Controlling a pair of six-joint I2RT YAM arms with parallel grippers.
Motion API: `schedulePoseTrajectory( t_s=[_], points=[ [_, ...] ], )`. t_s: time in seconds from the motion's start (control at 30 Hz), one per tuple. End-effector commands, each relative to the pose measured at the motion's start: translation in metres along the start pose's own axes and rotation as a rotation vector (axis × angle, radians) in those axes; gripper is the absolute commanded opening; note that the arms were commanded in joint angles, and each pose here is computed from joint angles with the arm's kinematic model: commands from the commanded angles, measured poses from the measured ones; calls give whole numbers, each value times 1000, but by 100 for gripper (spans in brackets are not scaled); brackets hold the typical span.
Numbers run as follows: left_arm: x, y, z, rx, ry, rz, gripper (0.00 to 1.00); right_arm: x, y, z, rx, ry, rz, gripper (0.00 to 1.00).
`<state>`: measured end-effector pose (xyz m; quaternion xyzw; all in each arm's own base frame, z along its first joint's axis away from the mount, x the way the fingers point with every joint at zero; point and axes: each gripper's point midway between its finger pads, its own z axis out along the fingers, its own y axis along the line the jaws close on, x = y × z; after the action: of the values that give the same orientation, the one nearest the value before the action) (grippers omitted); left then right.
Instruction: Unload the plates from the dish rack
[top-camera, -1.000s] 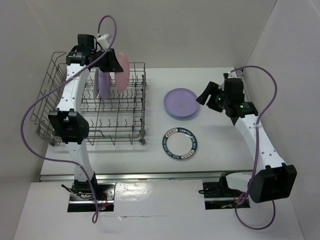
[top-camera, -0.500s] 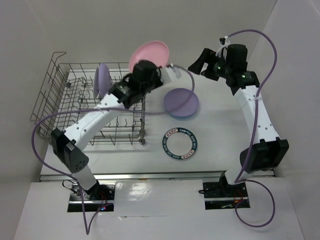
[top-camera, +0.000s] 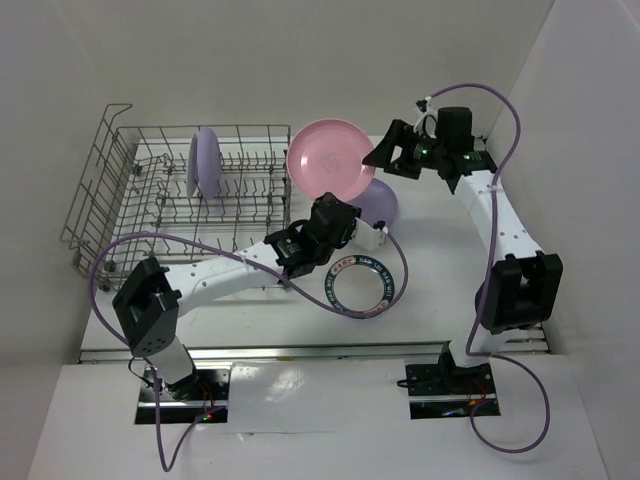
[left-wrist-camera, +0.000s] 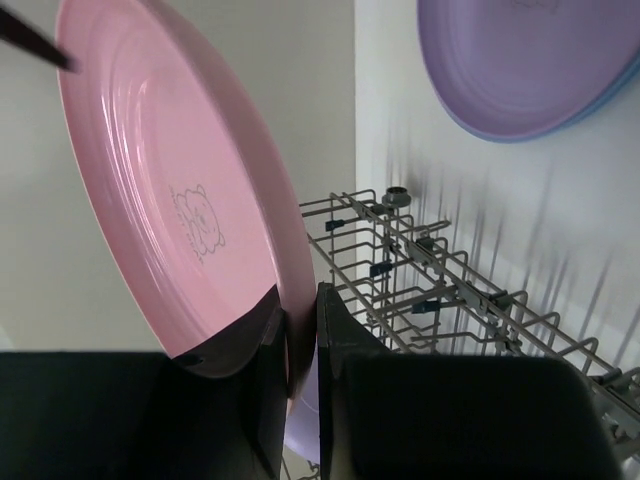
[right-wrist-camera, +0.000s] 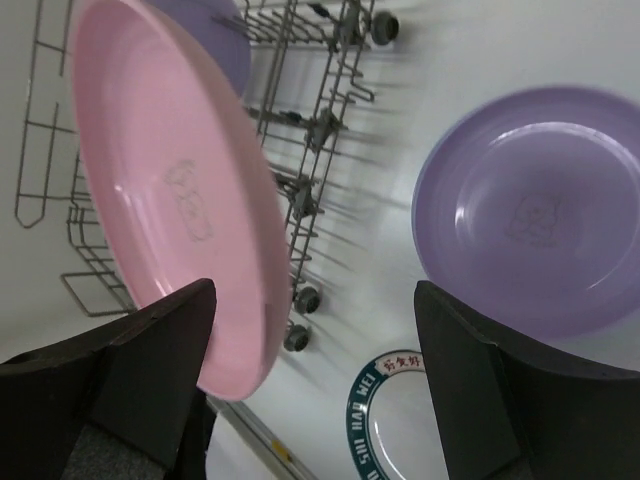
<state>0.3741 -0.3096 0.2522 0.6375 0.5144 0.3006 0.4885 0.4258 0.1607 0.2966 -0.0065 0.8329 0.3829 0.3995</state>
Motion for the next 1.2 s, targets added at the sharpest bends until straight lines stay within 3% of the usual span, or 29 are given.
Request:
schedulePoseTrajectory(
  t_s=[0.0,0.07,0.13,0.2,0.23,0.33,0.5,0.53,0.6,0.63,0.67,0.87,1.03,1.17],
  points=[
    [-8,35,-3,-130,9,-52,0,14,11,13,-48,41,-30,87],
    [-13,34,-5,-129,-1,-49,0,20,9,16,-36,52,-25,86],
    [-17,31,-7,-116,-7,-68,0,28,8,22,-51,59,-30,75],
    [-18,26,-4,-96,-10,-75,0,29,11,27,-77,47,-39,55],
    [-20,30,-5,-104,-13,-81,0,29,12,27,-77,48,-28,32],
    [-20,28,-6,-78,-15,-118,0,31,11,28,-77,48,-10,0],
    [-16,17,-8,-25,7,-168,2,27,6,29,-49,13,0,0],
    [-19,15,-8,-5,6,-220,27,26,-3,29,-24,6,9,0],
    [-17,7,-9,59,14,-278,56,18,-16,27,33,-29,26,0],
    [-16,2,-11,139,16,-363,85,11,-27,23,63,-54,57,0],
    [-16,-3,-12,193,18,-405,98,4,-37,20,99,-78,74,0],
    [9,0,-34,462,12,-704,100,-18,-96,13,249,-138,124,0],
    [56,6,-48,463,47,-841,100,4,-126,22,315,-69,147,0],
    [122,22,-43,392,154,-1014,100,26,-145,32,340,-38,181,0]
  ],
)
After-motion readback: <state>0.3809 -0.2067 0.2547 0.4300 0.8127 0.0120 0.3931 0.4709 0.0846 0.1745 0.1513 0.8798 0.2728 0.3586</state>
